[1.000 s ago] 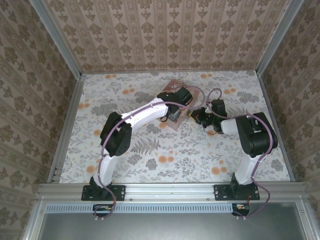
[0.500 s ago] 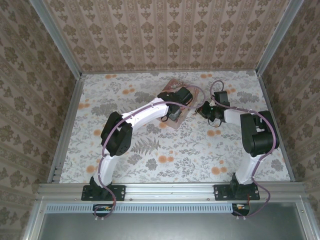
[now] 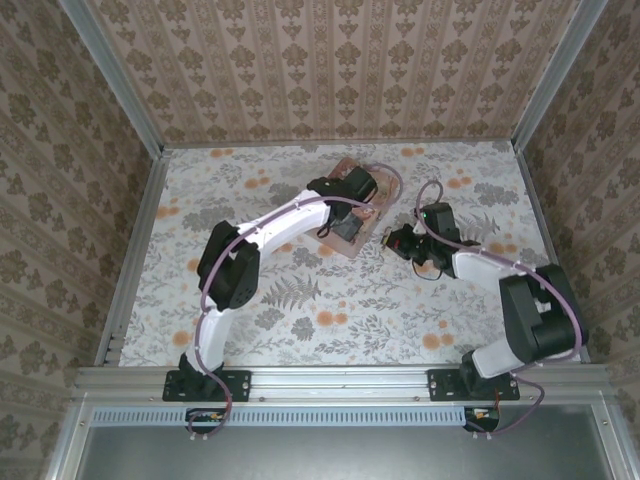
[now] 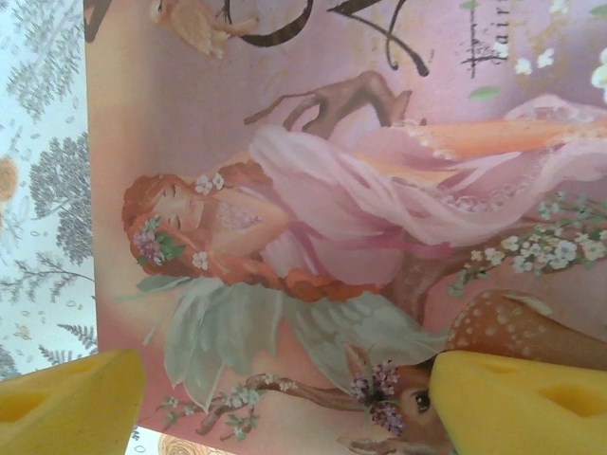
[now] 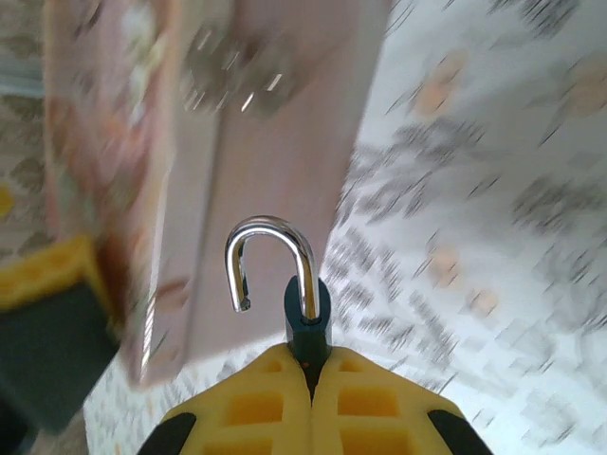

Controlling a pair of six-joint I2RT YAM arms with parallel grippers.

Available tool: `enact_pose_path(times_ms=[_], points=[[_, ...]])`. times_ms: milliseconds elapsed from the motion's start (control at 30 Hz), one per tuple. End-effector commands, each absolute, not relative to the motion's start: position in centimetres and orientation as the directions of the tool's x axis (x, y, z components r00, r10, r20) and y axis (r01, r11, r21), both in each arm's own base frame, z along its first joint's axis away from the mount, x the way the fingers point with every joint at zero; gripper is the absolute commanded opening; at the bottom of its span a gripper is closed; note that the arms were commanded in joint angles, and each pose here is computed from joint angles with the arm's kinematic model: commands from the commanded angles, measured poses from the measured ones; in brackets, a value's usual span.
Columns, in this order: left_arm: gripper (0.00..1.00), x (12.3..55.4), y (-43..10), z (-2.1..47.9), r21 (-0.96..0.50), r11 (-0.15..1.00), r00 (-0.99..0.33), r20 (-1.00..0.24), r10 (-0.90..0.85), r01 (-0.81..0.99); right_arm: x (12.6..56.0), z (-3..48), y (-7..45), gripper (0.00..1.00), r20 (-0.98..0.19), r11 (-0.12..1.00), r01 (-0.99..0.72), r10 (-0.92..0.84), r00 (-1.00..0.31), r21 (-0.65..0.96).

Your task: Unlock a padlock with a key

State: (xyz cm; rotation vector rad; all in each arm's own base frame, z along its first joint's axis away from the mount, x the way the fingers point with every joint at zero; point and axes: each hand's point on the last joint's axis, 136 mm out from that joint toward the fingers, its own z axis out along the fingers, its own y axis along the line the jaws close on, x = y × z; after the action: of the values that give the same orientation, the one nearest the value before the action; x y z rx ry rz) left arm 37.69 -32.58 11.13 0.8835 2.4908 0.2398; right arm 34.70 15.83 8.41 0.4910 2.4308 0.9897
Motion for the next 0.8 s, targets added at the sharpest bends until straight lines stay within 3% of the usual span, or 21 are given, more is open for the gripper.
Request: enact_pose_path(times_ms=[0,233,433,700,767], points=[[0.98,34.5,-31.7,9.4,0.21,0.773,-0.725,-0.267,0.635,0.599,31.8,8.3,18.0,0.0,-0.258,0.671,0.134,0.451,-0.855,0.729],[1.0,35.7,-29.8,16.0,0.107,0.866,-0.755,-0.447,0.481,0.488,25.9,7.9,23.6,0.0,-0.251,0.662,0.047,0.348,-0.903,0.748],[1.0,35.2,-26.5,20.1,-0.004,0.922,-0.77,-0.552,0.321,0.387,23.3,7.0,27.5,0.0,-0.224,0.627,0.013,0.297,-0.928,0.779],[1.0,32.9,-23.5,20.3,-0.157,0.937,-0.81,-0.559,0.175,0.311,23.6,3.0,25.9,0.0,-0.195,0.687,0.088,0.324,-0.926,0.722],[1.0,32.4,-23.0,20.2,-0.168,0.939,-0.815,-0.556,0.162,0.301,23.8,2.4,25.0,0.09,-0.185,0.696,0.113,0.338,-0.923,0.709]])
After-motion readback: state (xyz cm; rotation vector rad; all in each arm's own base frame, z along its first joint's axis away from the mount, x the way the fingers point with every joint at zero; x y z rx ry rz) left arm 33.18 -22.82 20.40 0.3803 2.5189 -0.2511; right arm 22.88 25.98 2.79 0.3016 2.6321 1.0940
